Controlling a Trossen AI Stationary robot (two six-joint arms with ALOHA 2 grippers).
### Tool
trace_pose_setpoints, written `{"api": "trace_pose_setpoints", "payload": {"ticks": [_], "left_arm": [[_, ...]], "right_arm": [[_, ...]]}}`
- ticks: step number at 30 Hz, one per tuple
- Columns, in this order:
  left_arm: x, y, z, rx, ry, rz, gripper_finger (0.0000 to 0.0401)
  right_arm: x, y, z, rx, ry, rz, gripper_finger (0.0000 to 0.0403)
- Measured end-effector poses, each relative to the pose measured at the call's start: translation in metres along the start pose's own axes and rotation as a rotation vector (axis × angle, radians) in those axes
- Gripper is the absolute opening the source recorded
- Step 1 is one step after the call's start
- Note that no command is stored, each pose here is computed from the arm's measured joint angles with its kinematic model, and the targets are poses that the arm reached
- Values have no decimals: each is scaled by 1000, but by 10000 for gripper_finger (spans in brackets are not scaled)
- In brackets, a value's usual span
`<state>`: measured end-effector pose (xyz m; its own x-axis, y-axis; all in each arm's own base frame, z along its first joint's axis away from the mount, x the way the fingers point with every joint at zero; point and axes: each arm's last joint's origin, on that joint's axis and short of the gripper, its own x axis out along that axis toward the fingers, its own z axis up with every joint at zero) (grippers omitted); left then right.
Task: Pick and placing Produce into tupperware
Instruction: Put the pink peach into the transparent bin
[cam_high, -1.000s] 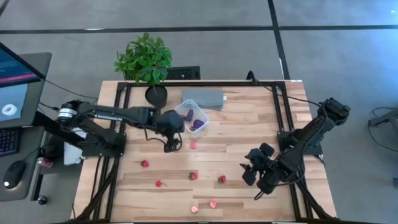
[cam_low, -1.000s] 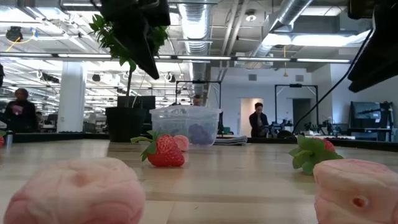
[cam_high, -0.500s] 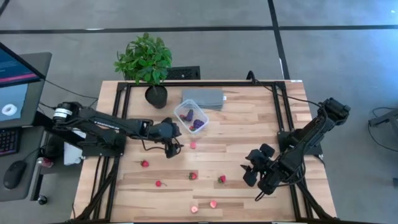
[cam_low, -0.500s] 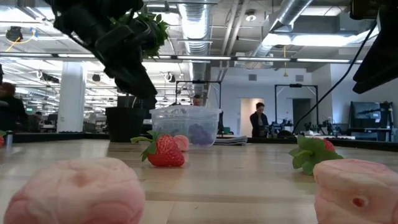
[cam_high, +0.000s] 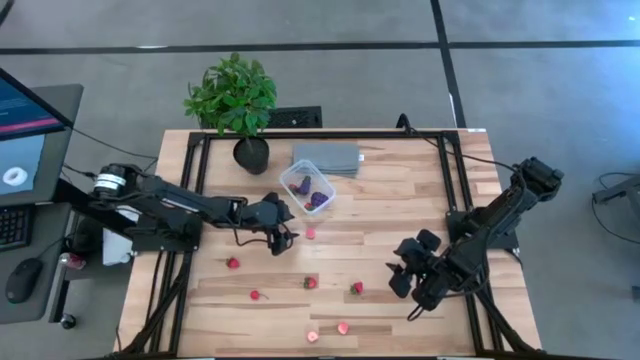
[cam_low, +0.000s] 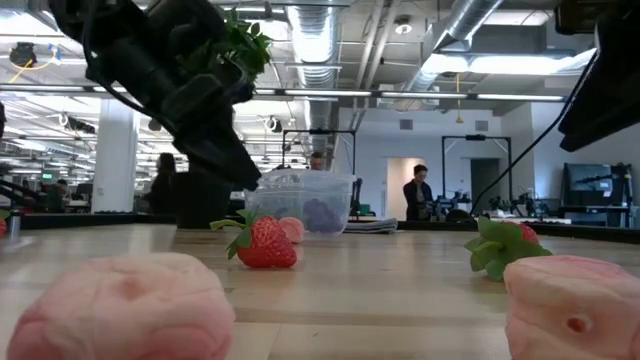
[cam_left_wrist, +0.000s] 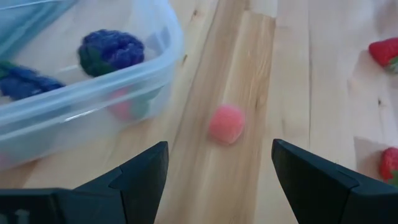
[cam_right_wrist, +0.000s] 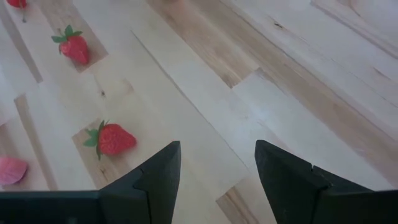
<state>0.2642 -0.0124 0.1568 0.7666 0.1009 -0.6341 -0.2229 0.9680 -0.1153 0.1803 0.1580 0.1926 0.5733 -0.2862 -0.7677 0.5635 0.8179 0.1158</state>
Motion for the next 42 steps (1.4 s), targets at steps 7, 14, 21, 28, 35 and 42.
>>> {"api": "trace_pose_setpoints", "payload": {"ticks": [7, 14, 21, 28, 35, 42], "left_arm": [[17, -1, -6, -2, 7, -18, 277], [32, -3, -13, -20, 12, -38, 277], [35, -3, -13, -26, -9, -32, 277], [35, -2, -13, -20, -12, -17, 277], [41, -4, -15, -19, -15, -42, 277], [50, -8, -14, -18, -3, -63, 277]], "right_arm": [[0, 2, 0, 13, 0, 14, 230], [0, 2, 1, 15, 0, 15, 230], [0, 1, 1, 12, 1, 14, 230], [2, 1, 3, 0, -2, 4, 230], [2, 1, 3, 0, -2, 5, 230], [2, 2, 4, 11, -6, 19, 230]]}}
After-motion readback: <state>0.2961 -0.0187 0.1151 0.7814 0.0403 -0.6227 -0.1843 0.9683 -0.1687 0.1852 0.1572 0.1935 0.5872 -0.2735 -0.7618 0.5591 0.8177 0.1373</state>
